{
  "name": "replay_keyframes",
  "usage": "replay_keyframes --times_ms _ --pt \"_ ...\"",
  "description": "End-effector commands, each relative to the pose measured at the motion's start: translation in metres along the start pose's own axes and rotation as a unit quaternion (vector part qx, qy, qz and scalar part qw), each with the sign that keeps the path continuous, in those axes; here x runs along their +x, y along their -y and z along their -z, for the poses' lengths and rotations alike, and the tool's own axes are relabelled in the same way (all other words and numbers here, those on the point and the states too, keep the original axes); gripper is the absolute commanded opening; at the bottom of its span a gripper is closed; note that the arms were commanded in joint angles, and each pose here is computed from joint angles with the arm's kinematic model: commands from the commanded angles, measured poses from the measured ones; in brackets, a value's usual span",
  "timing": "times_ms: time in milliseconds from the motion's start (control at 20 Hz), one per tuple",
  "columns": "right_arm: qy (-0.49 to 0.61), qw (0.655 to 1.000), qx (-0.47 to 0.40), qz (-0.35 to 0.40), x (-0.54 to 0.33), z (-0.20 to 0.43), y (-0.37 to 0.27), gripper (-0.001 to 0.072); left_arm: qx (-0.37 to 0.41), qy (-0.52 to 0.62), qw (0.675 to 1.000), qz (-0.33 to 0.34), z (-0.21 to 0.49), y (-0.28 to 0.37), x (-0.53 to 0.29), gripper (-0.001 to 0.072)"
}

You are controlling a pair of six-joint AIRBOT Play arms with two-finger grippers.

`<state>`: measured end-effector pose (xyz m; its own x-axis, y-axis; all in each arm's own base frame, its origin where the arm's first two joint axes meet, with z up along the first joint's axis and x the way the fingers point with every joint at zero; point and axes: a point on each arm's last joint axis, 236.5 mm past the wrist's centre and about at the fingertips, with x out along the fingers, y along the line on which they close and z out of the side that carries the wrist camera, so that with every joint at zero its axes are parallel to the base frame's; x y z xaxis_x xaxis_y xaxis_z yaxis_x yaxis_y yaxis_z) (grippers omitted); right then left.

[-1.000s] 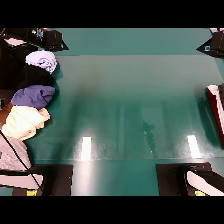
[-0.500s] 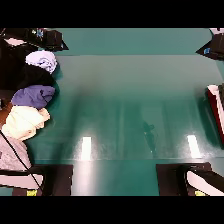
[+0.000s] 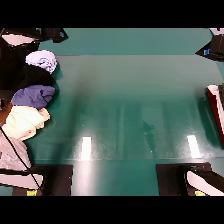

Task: Fold the shirts.

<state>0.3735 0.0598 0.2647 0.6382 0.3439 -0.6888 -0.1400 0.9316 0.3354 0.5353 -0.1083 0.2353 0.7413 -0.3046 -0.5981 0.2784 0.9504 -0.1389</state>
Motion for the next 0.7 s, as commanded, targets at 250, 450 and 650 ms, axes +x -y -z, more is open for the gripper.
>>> replay_keyframes --times_ms 250,450,650 --pt "-0.026 1.000 0.000 -0.001 0.000 0.012 -0.001 0.0017 0.026 -0.005 0.980 -0.196 0.028 -0.154 0.090 0.0622" --pt "-0.041 0.999 0.000 -0.001 0.000 0.019 -0.001 0.0018 -0.007 -0.041 0.975 -0.216 0.071 -0.204 0.123 0.0622" --pt "-0.043 0.999 0.000 -0.001 -0.001 0.020 -0.001 0.0017 -0.008 -0.063 0.973 -0.222 0.099 -0.224 0.150 0.0622"
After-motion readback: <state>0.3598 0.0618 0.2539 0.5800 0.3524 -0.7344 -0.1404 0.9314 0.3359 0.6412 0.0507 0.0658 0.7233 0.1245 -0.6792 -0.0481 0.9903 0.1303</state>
